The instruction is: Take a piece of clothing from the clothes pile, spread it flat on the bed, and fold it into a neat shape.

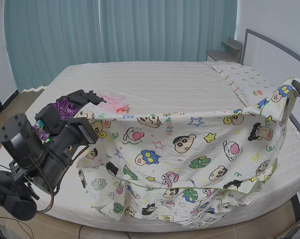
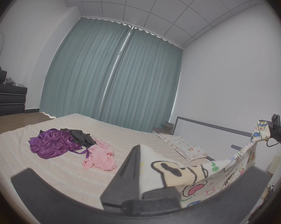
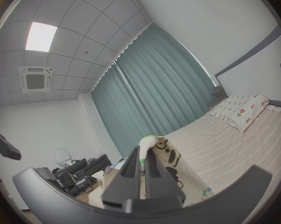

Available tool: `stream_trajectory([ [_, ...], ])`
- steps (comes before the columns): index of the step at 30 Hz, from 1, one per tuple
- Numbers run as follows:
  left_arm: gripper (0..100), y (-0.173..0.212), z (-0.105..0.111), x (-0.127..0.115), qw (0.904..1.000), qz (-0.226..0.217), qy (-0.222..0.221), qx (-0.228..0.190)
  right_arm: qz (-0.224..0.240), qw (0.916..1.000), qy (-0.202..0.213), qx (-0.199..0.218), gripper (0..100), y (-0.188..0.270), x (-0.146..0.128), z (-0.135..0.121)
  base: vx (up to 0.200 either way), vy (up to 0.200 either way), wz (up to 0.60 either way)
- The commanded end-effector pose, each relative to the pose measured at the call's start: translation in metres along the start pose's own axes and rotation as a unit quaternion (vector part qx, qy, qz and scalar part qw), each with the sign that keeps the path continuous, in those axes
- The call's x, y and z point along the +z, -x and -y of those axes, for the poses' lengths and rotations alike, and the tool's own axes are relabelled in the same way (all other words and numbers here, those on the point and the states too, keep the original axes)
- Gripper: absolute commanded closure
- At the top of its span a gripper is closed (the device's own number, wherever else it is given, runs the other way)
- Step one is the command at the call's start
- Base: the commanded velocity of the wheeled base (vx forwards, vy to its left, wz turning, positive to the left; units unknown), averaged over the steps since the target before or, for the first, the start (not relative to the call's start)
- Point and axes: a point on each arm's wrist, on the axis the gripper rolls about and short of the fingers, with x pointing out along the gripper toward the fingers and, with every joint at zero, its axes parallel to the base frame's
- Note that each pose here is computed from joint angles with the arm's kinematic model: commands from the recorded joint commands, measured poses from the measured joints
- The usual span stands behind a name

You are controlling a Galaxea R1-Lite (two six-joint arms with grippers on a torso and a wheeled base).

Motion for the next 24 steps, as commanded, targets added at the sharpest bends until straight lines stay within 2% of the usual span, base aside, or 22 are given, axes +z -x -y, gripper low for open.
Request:
stream_trajectory([
  [1,100,-0.031,0.002,-0.022,0.9993,-0.029,-0.014,0.017,-0.025,0.9987,0.002,-0.045,100,-0.027,-0.013,0.026,0.2,0.0,0.0],
  [7,100,-0.067,-0.001,-0.054,0.9972,-0.059,-0.028,0.037,-0.045,0.9971,0.006,-0.061,100,-0.058,-0.029,0.049,0.2,0.0,0.0],
  [13,100,-0.106,-0.007,-0.091,0.9909,-0.11,-0.047,0.061,-0.058,0.9947,0.006,-0.085,100,-0.092,-0.054,0.085,0.2,0.0,0.0],
  [16,100,-0.125,-0.011,-0.12,0.986,-0.138,-0.058,0.074,-0.078,0.9917,-0.001,-0.103,100,-0.106,-0.075,0.106,0.0,0.0,0.0],
  [17,100,-0.125,-0.011,-0.12,0.986,-0.138,-0.058,0.074,-0.078,0.9917,-0.001,-0.103,100,-0.106,-0.075,0.106,0.0,0.0,0.0],
  [19,100,-0.139,-0.015,-0.138,0.9831,-0.152,-0.062,0.081,-0.082,0.9905,-0.003,-0.11,100,-0.117,-0.089,0.122,0.0,0.0,0.0],
  [24,100,-0.165,-0.019,-0.167,0.9809,-0.165,-0.035,0.097,-0.091,0.988,-0.011,-0.124,100,-0.133,-0.119,0.153,0.0,0.0,0.0],
])
